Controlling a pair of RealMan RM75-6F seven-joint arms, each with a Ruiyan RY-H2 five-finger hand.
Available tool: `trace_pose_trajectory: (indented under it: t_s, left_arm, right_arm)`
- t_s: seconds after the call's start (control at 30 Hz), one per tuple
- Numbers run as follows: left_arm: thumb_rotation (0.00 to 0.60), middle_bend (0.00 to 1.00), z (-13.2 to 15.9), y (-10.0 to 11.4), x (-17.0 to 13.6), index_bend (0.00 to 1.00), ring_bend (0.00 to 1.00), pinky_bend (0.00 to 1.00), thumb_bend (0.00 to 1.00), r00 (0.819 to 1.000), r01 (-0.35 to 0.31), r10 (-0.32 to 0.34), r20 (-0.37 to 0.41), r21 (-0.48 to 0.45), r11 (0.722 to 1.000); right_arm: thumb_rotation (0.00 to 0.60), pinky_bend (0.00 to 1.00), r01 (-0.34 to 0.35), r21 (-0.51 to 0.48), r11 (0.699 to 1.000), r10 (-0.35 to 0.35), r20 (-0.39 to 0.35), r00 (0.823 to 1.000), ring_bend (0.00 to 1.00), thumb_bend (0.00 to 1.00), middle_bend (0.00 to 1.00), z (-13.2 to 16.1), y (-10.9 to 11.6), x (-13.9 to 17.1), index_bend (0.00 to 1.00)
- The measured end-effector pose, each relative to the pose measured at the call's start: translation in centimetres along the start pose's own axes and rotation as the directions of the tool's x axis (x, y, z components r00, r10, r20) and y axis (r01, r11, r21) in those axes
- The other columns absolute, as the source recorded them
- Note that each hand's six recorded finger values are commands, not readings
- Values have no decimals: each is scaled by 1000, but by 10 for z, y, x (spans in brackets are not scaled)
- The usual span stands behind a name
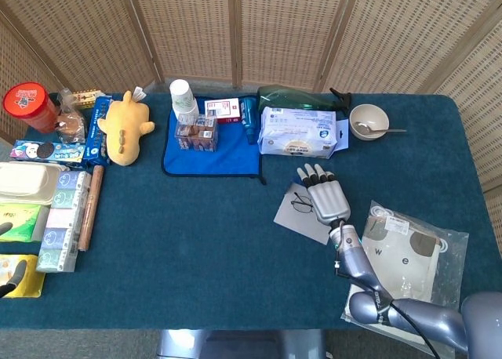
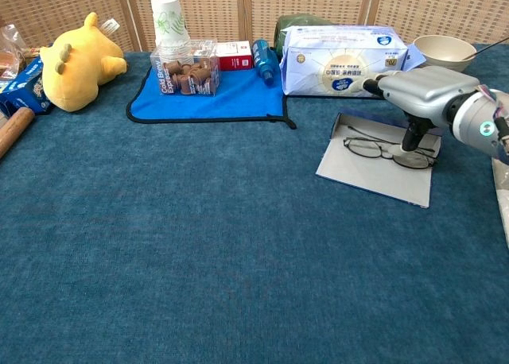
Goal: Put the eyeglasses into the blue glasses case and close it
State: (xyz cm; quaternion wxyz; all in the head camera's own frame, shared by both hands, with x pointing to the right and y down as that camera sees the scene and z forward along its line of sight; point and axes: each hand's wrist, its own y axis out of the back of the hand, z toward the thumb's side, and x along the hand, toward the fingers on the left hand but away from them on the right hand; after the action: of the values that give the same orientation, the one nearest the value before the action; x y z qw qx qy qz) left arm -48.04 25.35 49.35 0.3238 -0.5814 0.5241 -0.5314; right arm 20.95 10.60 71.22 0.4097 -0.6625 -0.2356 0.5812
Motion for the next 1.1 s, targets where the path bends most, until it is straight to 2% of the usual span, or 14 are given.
trace_pose_trajectory:
  t_s: [0.67, 1.1]
  left_arm:
    - [600, 119, 4, 0, 1, 216, 0, 0, 295, 1000, -1, 1, 5, 3, 1000]
    - [600, 119, 4, 0, 2, 216, 0, 0, 295, 1000, -1, 1, 7, 5, 1000]
  right_arm:
    - [600, 203, 12, -6, 1000, -12, 35, 999, 21, 245, 26, -18, 9, -17, 0]
    - [600, 203, -4, -11, 1000, 4, 22, 1000, 21, 247, 27, -11, 6, -11, 0]
